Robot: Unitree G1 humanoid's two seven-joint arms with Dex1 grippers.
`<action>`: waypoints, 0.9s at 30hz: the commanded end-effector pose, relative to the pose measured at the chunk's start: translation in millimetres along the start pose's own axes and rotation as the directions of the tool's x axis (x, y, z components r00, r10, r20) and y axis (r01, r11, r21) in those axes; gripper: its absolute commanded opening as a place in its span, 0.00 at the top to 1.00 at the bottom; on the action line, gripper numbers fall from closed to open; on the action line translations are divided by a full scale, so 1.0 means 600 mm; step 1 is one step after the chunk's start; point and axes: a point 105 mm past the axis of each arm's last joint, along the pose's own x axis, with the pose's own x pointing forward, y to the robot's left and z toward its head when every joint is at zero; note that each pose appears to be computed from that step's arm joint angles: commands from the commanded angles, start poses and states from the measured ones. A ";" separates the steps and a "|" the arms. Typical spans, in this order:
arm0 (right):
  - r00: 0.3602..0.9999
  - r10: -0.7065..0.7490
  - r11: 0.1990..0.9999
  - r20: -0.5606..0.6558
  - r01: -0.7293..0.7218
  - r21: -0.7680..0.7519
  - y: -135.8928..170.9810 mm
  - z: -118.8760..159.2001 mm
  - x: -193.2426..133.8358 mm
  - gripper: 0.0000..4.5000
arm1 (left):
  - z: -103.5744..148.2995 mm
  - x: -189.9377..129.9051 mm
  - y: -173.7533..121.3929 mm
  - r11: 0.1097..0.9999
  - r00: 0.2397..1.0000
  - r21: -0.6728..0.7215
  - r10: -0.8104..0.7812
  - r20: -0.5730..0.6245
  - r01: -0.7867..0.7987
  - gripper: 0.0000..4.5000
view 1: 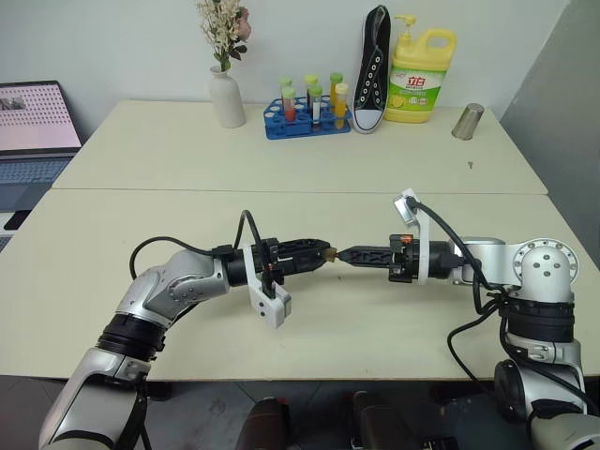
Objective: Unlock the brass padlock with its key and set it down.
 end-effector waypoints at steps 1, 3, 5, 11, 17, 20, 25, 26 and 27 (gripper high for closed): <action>0.999 0.045 0.979 -0.010 -0.046 -0.199 0.040 -0.003 0.002 0.85 | 0.007 0.006 0.009 1.000 1.000 0.004 0.019 0.021 -0.019 0.79; 0.999 0.034 0.954 -0.042 -0.045 -0.296 0.046 -0.016 -0.001 0.70 | 0.006 0.006 0.009 1.000 1.000 0.001 0.022 0.016 -0.022 0.79; 0.998 0.002 0.920 -0.063 -0.027 -0.391 0.041 -0.025 -0.005 0.54 | 0.006 0.005 0.010 1.000 1.000 -0.003 0.026 0.013 -0.026 0.79; 0.997 -0.067 0.821 -0.046 0.029 -0.571 0.017 -0.032 -0.019 0.05 | 0.003 0.003 0.011 0.999 0.999 -0.008 0.032 0.001 -0.032 0.79; 0.991 0.000 0.839 0.134 0.072 -0.539 0.021 -0.007 -0.005 0.00 | 0.002 0.001 0.014 0.999 0.999 -0.009 0.037 0.001 -0.037 0.79; 0.987 0.018 0.851 0.158 0.067 -0.520 0.021 -0.004 0.003 0.00 | 0.002 0.002 0.015 0.999 0.999 -0.010 0.040 0.004 -0.040 0.79; 0.987 0.031 0.863 0.155 0.052 -0.502 0.019 -0.003 0.017 0.00 | 0.002 0.005 0.016 0.999 0.999 -0.009 0.042 0.009 -0.042 0.79; 0.987 0.031 0.864 0.155 0.051 -0.501 0.018 -0.003 0.018 0.00 | 0.002 0.005 0.016 0.999 0.999 -0.009 0.042 0.009 -0.042 0.79; 0.987 0.031 0.865 0.155 0.051 -0.500 0.017 -0.002 0.019 0.00 | 0.002 0.005 0.016 0.999 0.999 -0.009 0.042 0.009 -0.042 0.79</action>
